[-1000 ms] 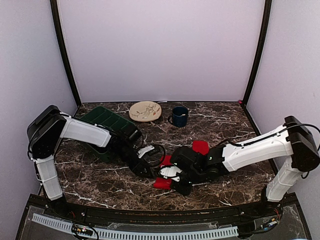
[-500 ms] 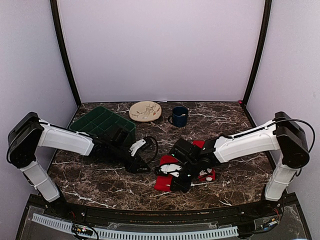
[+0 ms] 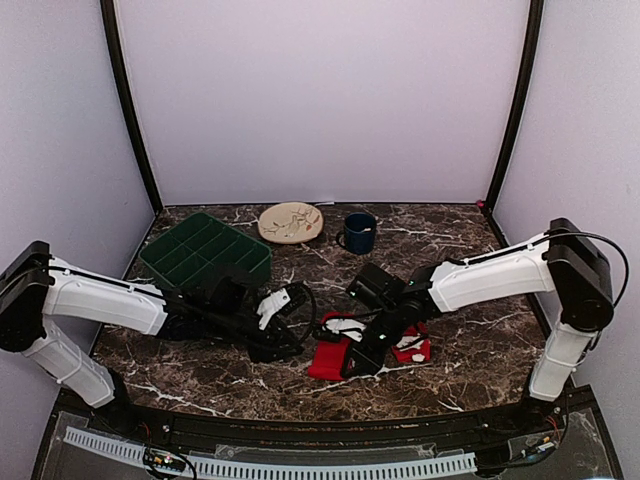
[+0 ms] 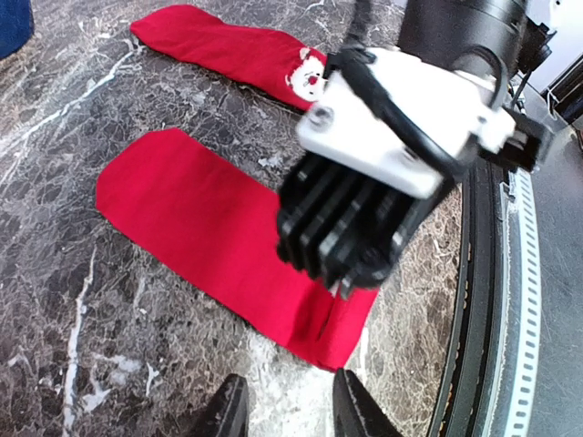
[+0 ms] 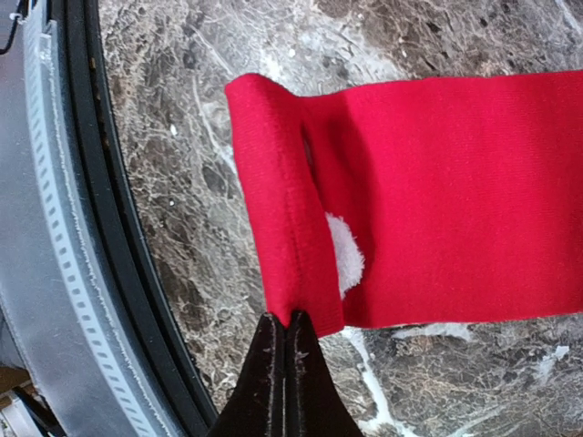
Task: Roll the socks
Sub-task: Roll the sock at the center of the board.
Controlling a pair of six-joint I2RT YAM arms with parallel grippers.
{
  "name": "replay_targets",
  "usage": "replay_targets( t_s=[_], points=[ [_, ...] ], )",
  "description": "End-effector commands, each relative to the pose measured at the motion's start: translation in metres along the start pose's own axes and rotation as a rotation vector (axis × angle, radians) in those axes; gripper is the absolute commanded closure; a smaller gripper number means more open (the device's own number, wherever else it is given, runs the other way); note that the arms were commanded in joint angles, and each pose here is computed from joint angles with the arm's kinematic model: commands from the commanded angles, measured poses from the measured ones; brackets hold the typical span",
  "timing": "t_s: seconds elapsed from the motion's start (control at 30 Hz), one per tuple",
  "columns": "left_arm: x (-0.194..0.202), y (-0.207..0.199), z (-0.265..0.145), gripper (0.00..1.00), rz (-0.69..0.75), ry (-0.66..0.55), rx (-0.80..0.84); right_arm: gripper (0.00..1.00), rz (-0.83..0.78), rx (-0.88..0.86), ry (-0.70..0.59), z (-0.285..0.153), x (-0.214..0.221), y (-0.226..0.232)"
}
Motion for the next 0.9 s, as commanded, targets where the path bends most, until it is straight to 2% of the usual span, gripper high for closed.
replay_targets(
  t_s=[0.0,0.27,0.43,0.87],
  points=[
    [-0.009,-0.008,-0.008,0.67,0.070,-0.051,-0.014,1.00,0.028,-0.079,-0.004,-0.004,-0.008,0.006],
    [-0.003,-0.028,0.004,0.67,0.169,0.007,0.037,1.00,0.087,-0.132,0.031,0.002,-0.003,0.003],
    [-0.002,-0.032,0.010,0.60,0.232,0.030,0.050,1.00,0.135,-0.171,0.025,0.002,-0.001,0.001],
    [0.005,-0.043,0.028,0.54,0.391,0.144,0.094,1.00,0.218,-0.247,0.016,0.002,0.001,-0.002]
  ],
)
Point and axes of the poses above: each gripper's point midway between its finger pads, its own z axis out along the fingers, its own y axis along the line the jaws close on, x = y × z, the point moved 1 cm from there along -z, back along the fingers, and after that the axes turned 3 degrees about z, right-handed, at the moved point
